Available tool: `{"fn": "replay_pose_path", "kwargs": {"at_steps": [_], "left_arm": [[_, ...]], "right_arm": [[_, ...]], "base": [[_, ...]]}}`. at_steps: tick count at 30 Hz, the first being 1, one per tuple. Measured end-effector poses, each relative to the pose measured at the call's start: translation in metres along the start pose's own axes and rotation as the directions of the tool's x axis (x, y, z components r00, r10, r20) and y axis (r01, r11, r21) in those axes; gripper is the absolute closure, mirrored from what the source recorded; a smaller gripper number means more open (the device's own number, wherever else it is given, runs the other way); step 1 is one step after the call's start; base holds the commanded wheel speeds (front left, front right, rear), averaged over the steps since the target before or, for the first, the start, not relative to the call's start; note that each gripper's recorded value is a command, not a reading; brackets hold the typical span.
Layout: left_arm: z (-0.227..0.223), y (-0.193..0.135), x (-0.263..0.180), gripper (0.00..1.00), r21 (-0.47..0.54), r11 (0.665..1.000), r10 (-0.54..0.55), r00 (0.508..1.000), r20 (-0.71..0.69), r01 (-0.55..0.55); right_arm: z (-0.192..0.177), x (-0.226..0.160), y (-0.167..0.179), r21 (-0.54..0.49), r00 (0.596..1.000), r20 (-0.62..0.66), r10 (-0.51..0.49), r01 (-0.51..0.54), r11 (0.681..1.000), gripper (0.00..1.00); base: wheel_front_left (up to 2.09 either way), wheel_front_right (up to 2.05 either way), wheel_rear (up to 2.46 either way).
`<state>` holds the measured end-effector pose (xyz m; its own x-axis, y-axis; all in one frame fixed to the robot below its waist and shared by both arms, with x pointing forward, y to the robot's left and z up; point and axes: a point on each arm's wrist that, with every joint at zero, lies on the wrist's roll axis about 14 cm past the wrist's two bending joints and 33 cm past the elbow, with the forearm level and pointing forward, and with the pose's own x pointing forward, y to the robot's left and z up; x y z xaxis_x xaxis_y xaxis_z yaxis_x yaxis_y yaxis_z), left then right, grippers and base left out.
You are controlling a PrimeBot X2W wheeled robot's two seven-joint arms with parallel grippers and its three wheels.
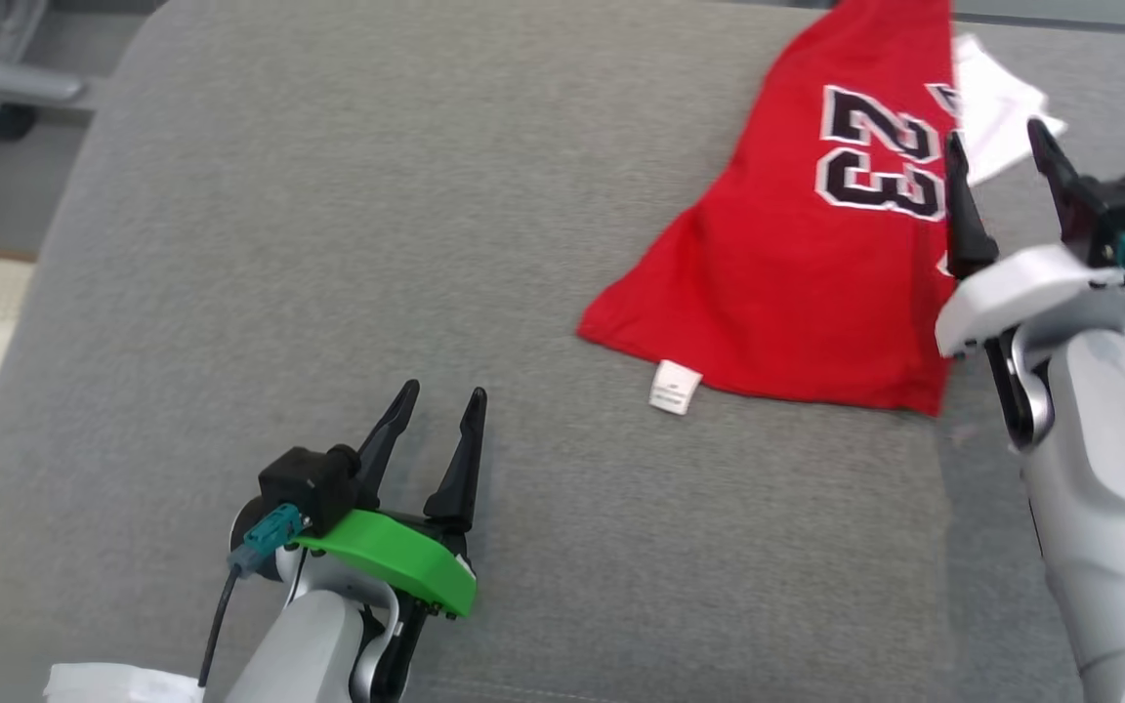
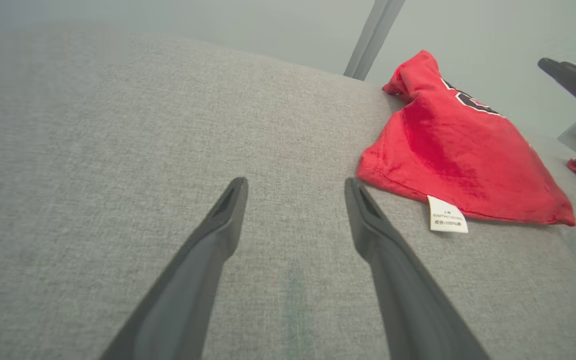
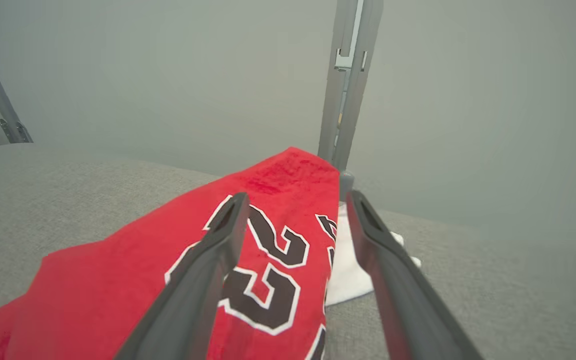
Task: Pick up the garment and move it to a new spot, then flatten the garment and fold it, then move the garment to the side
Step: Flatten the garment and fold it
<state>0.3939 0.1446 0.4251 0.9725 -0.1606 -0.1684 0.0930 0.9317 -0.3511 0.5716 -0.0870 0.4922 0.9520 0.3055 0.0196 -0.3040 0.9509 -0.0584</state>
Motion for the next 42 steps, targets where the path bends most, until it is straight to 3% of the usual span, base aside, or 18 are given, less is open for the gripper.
{"fn": "replay_pose_path", "kwargs": {"at_steps": [7, 17, 23, 31, 32, 33, 34, 42], "left_arm": [[-0.01, -0.035, 0.028, 0.0, 0.006, 0.992, -0.125, 0.991, -0.036, 0.125], [-0.024, -0.064, 0.064, 0.0, -0.03, 0.977, -0.213, 0.974, -0.084, 0.211], [-0.044, -0.07, 0.075, 0.0, -0.053, 0.975, -0.219, 0.966, -0.138, 0.214], [-0.06, -0.069, 0.083, 0.0, -0.064, 0.978, -0.205, 0.962, -0.18, 0.197], [-0.061, -0.069, 0.084, 0.18, -0.063, 0.979, -0.203, 0.962, -0.184, 0.195], [-0.063, -0.069, 0.084, 0.63, -0.058, 0.979, -0.204, 0.961, -0.189, 0.197], [-0.063, -0.069, 0.084, 1.0, -0.057, 0.979, -0.204, 0.96, -0.191, 0.197], [-0.04, -0.081, 0.083, 1.0, -0.056, 0.971, -0.238, 0.964, -0.121, 0.233]], "right_arm": [[-0.018, -0.075, -0.056, 0.034, 0.987, -0.038, -0.155, 0.157, 0.987, 0.0], [-0.027, -0.154, -0.11, 0.031, 0.934, -0.078, -0.348, 0.351, 0.936, 0.0], [-0.028, -0.184, -0.131, 0.03, 0.899, -0.089, -0.43, 0.434, 0.901, 0.0], [-0.029, -0.197, -0.139, 0.017, 0.881, -0.097, -0.464, 0.467, 0.884, 0.0], [-0.029, -0.197, -0.139, 0.016, 0.88, -0.097, -0.464, 0.468, 0.884, 0.0], [-0.03, -0.197, -0.139, 0.016, 0.88, -0.097, -0.465, 0.468, 0.883, 0.0], [-0.03, -0.198, -0.139, 0.017, 0.88, -0.098, -0.465, 0.469, 0.883, 0.0], [-0.022, -0.196, -0.135, 0.048, 0.881, -0.075, -0.467, 0.471, 0.881, 0.0]], "base": [[0.0, 0.0, 0.0], [0.0, 0.0, 0.0], [0.0, 0.0, 0.0], [0.0, 0.0, 0.0], [0.0, 0.0, 0.0], [0.0, 0.0, 0.0], [0.0, 0.0, 0.0], [0.0, 0.0, 0.0]]}}
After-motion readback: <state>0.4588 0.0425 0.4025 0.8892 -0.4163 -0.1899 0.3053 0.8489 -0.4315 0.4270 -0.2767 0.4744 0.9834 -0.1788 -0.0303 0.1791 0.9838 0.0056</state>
